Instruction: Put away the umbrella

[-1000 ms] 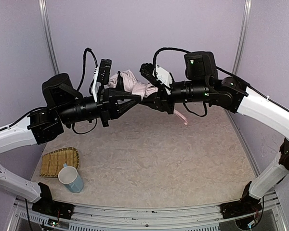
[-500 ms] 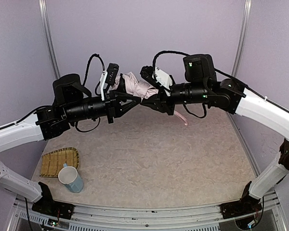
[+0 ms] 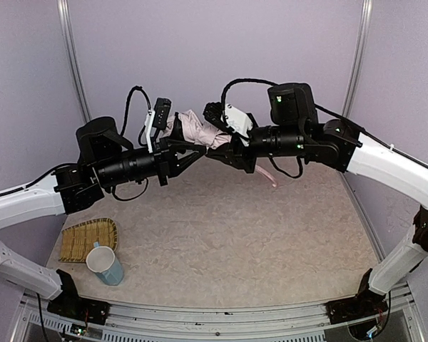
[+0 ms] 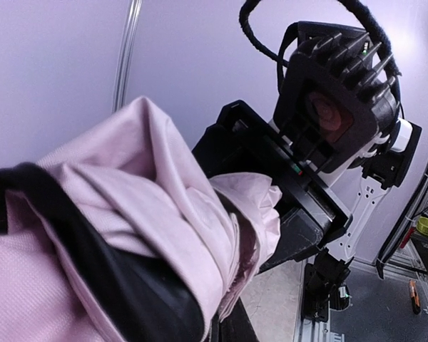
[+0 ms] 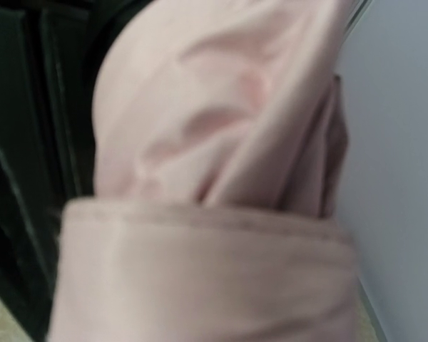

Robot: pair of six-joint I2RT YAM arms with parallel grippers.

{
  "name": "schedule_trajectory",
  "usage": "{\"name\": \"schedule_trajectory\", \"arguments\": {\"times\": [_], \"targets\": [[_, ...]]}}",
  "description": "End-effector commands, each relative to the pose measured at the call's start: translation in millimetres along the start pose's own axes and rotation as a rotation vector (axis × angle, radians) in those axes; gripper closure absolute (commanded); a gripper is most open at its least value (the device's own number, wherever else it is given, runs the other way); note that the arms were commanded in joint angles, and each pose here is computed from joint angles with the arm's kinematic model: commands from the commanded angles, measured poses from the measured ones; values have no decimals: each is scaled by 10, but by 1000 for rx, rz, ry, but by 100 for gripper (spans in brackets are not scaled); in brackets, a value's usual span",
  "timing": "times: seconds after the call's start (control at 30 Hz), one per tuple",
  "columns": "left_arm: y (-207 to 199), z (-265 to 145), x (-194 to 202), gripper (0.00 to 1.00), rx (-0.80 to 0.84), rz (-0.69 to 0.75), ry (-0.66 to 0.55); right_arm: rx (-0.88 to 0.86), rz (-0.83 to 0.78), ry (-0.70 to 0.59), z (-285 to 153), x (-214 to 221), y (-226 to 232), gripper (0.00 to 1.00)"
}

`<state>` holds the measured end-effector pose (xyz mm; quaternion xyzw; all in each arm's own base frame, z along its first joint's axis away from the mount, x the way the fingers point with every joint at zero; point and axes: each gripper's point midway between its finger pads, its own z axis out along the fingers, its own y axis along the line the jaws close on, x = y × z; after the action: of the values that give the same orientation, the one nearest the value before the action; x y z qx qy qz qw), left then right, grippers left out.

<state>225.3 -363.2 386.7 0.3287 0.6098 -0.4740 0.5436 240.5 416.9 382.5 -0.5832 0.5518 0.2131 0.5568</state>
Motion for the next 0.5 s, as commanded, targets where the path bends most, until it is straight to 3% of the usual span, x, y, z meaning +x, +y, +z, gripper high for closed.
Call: {"name": "schedule_trajectory", "arguments": {"times": [0.0, 0.17, 0.47], "targets": [[732, -208, -200, 100, -352, 3, -130, -223, -78, -179, -107, -480, 612, 100], [798, -232, -175, 99, -391, 24, -124, -238, -80, -201, -106, -505, 658, 100], [955, -266, -11, 65, -463, 71, -70, -214, -87, -244, -205, -606, 617, 100]]}}
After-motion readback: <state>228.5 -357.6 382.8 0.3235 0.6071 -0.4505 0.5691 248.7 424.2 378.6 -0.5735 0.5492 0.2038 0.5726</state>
